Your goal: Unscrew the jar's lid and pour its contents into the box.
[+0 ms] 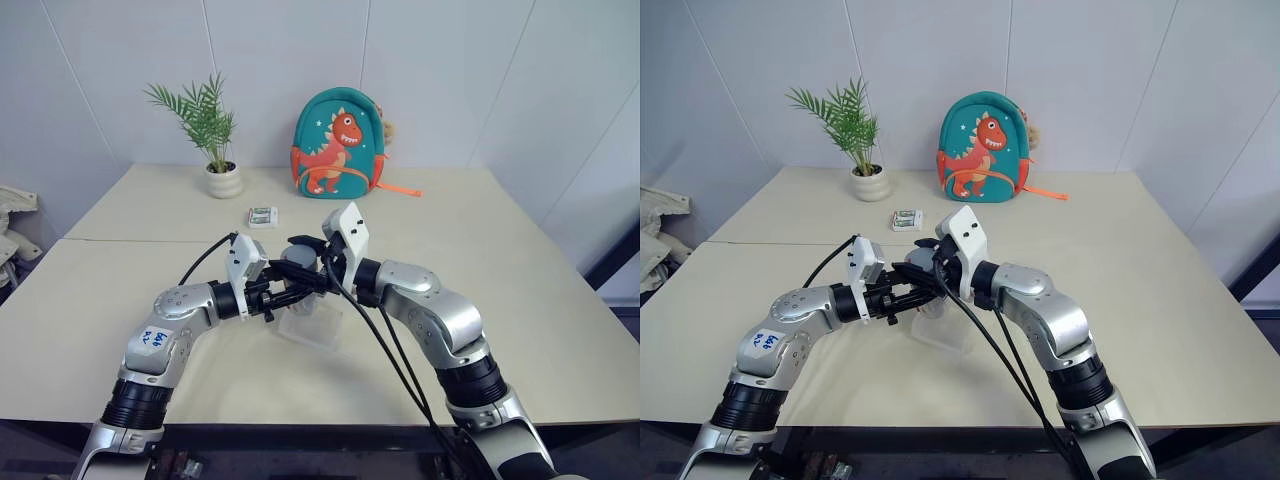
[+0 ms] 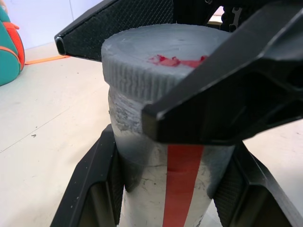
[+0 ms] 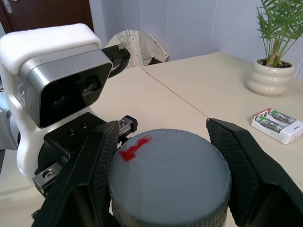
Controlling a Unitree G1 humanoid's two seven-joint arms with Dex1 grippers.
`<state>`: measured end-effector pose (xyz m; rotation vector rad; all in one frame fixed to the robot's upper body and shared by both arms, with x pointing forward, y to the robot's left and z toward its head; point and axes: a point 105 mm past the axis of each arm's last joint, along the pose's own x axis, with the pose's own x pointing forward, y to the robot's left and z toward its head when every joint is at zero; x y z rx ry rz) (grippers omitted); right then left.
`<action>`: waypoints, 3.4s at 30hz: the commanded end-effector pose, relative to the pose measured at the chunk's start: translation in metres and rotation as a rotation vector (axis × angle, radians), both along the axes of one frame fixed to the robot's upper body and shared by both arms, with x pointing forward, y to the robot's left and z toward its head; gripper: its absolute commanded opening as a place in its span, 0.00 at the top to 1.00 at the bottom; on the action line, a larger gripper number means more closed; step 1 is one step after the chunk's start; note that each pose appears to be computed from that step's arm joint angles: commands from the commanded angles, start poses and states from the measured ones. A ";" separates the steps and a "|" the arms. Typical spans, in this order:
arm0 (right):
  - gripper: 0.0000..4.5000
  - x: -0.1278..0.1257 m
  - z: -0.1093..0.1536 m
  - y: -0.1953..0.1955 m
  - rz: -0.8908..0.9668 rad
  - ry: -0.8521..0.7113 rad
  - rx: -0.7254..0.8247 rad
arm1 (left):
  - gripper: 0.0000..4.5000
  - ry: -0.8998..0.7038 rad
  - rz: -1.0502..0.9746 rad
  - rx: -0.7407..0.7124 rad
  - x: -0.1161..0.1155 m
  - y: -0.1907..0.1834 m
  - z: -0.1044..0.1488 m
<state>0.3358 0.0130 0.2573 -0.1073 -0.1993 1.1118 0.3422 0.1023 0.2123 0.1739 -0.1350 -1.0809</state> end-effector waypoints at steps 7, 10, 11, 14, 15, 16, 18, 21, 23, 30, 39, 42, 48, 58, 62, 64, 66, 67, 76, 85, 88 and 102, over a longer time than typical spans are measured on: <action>0.42 -0.011 0.021 -0.012 0.249 -0.086 -0.064 | 0.56 -0.087 -0.112 -0.028 -0.022 -0.002 0.017; 0.42 -0.013 0.020 -0.014 0.365 -0.098 -0.135 | 0.56 -0.044 -0.187 -0.041 -0.030 -0.002 0.017; 0.42 -0.012 0.022 -0.015 0.398 -0.086 -0.141 | 0.56 -0.034 -0.213 -0.037 -0.033 -0.002 0.016; 0.42 -0.013 0.022 -0.019 0.503 -0.079 -0.181 | 0.56 0.007 -0.278 -0.034 -0.041 0.000 0.016; 0.42 -0.012 0.022 -0.021 0.527 -0.080 -0.192 | 0.56 0.023 -0.302 -0.029 -0.045 0.001 0.015; 0.42 -0.011 0.022 -0.023 0.540 -0.077 -0.197 | 0.56 0.041 -0.327 -0.019 -0.050 0.002 0.014; 0.42 -0.008 0.022 -0.026 0.554 -0.070 -0.201 | 0.56 0.065 -0.359 0.005 -0.057 0.005 0.010; 0.42 -0.003 0.024 -0.029 0.559 -0.073 -0.202 | 0.56 0.081 -0.364 0.039 -0.063 0.010 0.005; 0.42 -0.002 0.025 -0.030 0.555 -0.076 -0.196 | 0.56 0.081 -0.344 0.046 -0.063 0.014 0.004; 0.42 -0.005 0.021 -0.030 0.553 -0.061 -0.170 | 0.56 0.048 -0.299 0.022 -0.057 0.017 0.010; 0.01 -0.014 0.027 -0.031 0.551 -0.036 -0.106 | 0.56 0.031 -0.327 0.023 -0.058 0.007 0.007; 0.01 -0.015 0.035 -0.032 0.522 -0.054 -0.061 | 0.56 0.003 -0.313 -0.007 -0.056 0.005 0.010; 0.01 -0.024 0.049 -0.037 0.484 -0.028 0.027 | 0.56 -0.043 -0.215 -0.068 -0.046 0.013 0.014; 0.01 -0.038 0.044 -0.023 0.496 0.011 0.030 | 0.56 -0.080 -0.104 -0.165 -0.029 0.014 0.020; 0.01 -0.028 0.039 -0.009 0.429 -0.004 0.007 | 0.56 -0.088 -0.123 -0.169 -0.030 0.005 0.020; 0.01 -0.023 0.040 -0.005 0.403 -0.017 -0.002 | 0.56 -0.090 -0.128 -0.173 -0.030 0.002 0.021; 0.01 -0.017 0.040 -0.002 0.378 -0.019 -0.018 | 0.56 -0.090 -0.130 -0.177 -0.031 0.001 0.021; 0.01 -0.013 0.039 -0.002 0.366 -0.016 -0.026 | 0.56 -0.089 -0.131 -0.179 -0.031 0.000 0.020; 0.01 -0.001 0.045 -0.005 0.332 -0.011 -0.025 | 0.56 -0.086 -0.127 -0.189 -0.033 0.000 0.017; 0.01 0.021 0.037 -0.047 0.233 0.024 -0.019 | 0.56 -0.095 -0.109 -0.200 -0.031 0.005 0.021; 0.01 0.024 0.034 -0.060 0.209 0.038 -0.020 | 0.56 -0.098 -0.105 -0.201 -0.031 0.006 0.021; 0.01 0.029 0.041 -0.090 0.163 0.069 0.049 | 0.56 -0.107 -0.099 -0.210 -0.028 0.008 0.023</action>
